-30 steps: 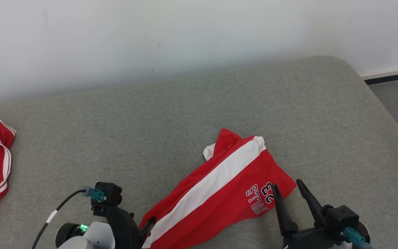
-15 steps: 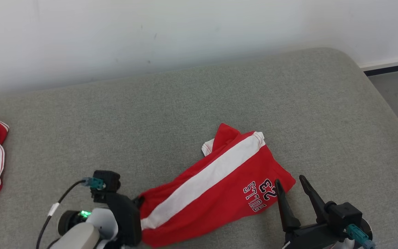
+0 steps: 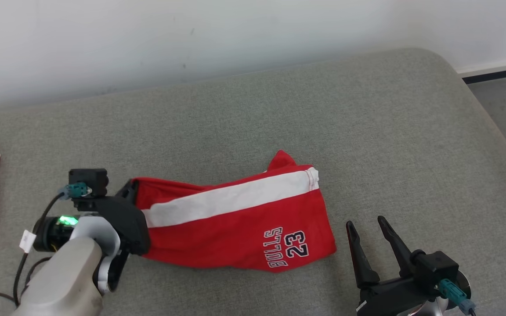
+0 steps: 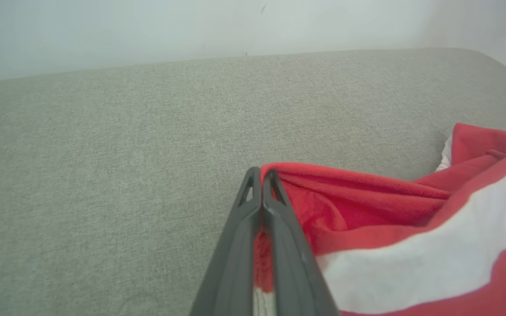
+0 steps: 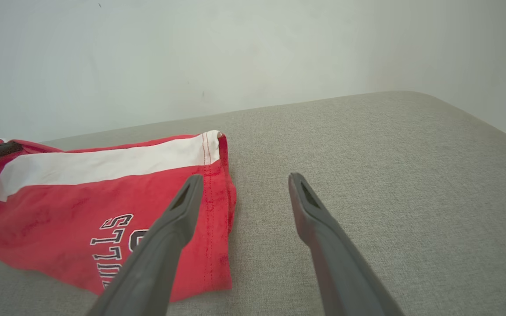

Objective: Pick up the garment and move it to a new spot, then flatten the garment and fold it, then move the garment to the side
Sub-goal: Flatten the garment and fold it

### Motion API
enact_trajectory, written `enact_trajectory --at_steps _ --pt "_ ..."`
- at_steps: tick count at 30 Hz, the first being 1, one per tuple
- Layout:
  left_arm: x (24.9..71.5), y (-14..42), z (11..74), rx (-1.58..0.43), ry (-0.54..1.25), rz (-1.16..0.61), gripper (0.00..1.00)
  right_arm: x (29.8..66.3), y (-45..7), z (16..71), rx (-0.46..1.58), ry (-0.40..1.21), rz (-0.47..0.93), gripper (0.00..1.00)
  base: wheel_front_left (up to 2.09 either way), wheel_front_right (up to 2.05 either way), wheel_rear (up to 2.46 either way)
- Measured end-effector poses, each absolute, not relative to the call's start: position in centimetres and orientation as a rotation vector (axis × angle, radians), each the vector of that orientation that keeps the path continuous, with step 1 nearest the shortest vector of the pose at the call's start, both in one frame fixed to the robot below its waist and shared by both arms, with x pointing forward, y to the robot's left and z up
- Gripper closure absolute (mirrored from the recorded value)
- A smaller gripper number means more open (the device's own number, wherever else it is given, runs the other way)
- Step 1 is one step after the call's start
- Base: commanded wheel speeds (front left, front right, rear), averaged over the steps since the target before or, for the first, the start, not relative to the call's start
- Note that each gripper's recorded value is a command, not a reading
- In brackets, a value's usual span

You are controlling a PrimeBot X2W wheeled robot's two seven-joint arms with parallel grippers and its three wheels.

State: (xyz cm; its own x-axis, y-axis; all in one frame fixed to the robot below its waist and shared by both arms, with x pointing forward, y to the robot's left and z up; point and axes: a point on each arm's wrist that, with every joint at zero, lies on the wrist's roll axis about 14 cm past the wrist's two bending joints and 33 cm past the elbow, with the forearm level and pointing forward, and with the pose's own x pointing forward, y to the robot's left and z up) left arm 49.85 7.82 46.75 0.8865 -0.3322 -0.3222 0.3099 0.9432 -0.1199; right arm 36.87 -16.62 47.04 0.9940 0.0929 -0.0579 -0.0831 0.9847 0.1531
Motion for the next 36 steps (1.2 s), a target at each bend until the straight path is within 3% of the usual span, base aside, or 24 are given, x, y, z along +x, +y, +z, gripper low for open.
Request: enact_trajectory --at_steps 4,5,6,14,20,28,36 --pt "50.9 8.1 47.2 -0.066 0.301 -0.312 1.0 36.9 -16.9 47.0 0.149 0.067 0.08 0.0 0.0 0.0 0.0" --pt "51.0 8.0 47.3 -0.072 0.29 -0.309 0.79 36.9 -17.0 46.9 0.149 0.068 0.078 0.0 0.0 0.0 0.0" --pt "51.0 7.9 47.4 -0.077 0.279 -0.309 0.0 36.9 -17.0 46.9 0.149 0.069 0.077 0.0 0.0 0.0 0.0" --pt "49.3 7.4 47.0 -0.174 0.216 -0.319 0.0 37.2 -16.9 47.1 0.151 0.06 0.08 0.0 0.0 0.0 0.0" --pt "48.4 10.0 50.0 -0.274 0.088 -0.228 0.0 37.3 -16.1 47.4 0.153 0.052 0.107 0.0 0.0 0.0 0.0" --pt "42.7 14.4 53.6 -0.308 -0.116 -0.093 0.0 37.3 -14.6 48.2 0.149 0.039 0.154 0.0 0.0 0.0 0.0" --pt "38.1 17.5 52.7 -0.231 -0.136 0.0 0.0 39.8 -14.4 48.8 0.231 0.086 0.153 0.0 0.0 0.0 0.0"
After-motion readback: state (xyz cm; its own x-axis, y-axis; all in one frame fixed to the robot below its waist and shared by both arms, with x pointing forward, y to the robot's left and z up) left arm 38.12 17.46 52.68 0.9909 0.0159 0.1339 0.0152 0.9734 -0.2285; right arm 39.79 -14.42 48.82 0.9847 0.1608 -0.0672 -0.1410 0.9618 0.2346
